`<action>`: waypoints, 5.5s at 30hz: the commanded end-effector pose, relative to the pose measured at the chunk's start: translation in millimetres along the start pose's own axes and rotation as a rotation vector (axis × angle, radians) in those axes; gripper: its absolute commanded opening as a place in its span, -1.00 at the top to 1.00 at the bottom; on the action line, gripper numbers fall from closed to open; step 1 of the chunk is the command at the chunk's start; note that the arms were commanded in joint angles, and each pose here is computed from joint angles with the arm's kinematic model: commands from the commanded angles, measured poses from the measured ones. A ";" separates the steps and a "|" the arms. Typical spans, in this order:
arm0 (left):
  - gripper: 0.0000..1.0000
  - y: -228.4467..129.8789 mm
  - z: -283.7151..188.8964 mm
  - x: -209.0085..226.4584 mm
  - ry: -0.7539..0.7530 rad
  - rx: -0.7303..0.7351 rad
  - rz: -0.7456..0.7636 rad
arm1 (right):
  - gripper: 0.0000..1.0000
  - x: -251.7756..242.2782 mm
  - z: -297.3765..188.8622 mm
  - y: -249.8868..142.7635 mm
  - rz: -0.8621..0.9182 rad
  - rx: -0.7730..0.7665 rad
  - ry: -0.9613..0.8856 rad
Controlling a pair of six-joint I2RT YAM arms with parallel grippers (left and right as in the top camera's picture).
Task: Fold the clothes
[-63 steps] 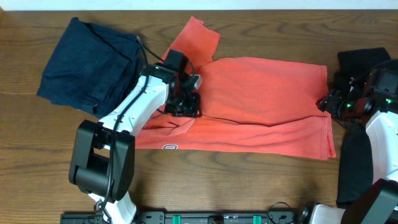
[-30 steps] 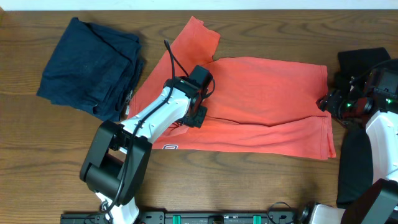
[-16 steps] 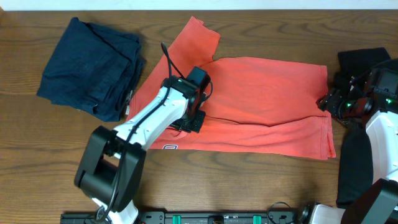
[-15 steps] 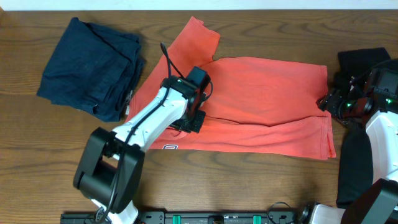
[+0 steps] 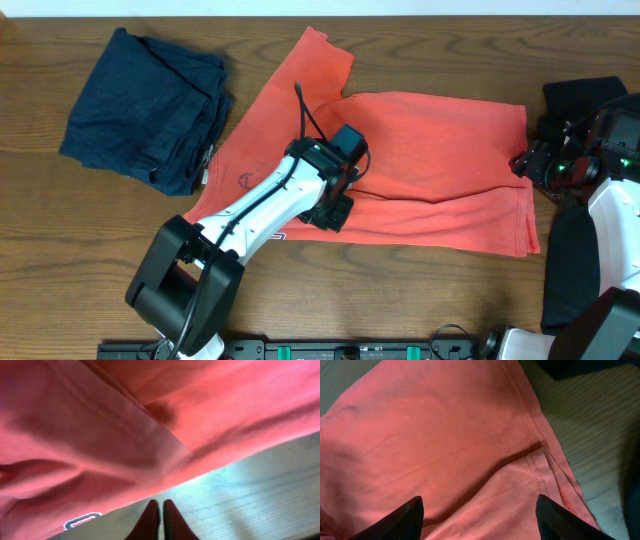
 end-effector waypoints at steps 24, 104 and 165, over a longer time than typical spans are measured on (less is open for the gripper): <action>0.88 -27.6 23.3 123.1 0.090 0.104 -0.444 | -0.42 3.6 -2.1 1.1 -0.024 0.001 0.000; 0.88 -115.3 44.4 167.2 0.123 0.139 -0.803 | -0.34 -4.2 -34.8 -2.6 0.048 -0.063 0.075; 0.88 -96.3 56.5 201.6 0.126 0.169 -0.920 | -0.23 -97.2 40.4 -107.4 0.489 0.301 -0.347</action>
Point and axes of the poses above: each gripper's point midway between its finger pads, its own z axis out along the fingers, its own x axis along the line the jaws close on, y = z × x, the point moved 9 cm from there along -z, back along the fingers, and after that the axes turned 6 degrees about -z, right-handed, at the moved point
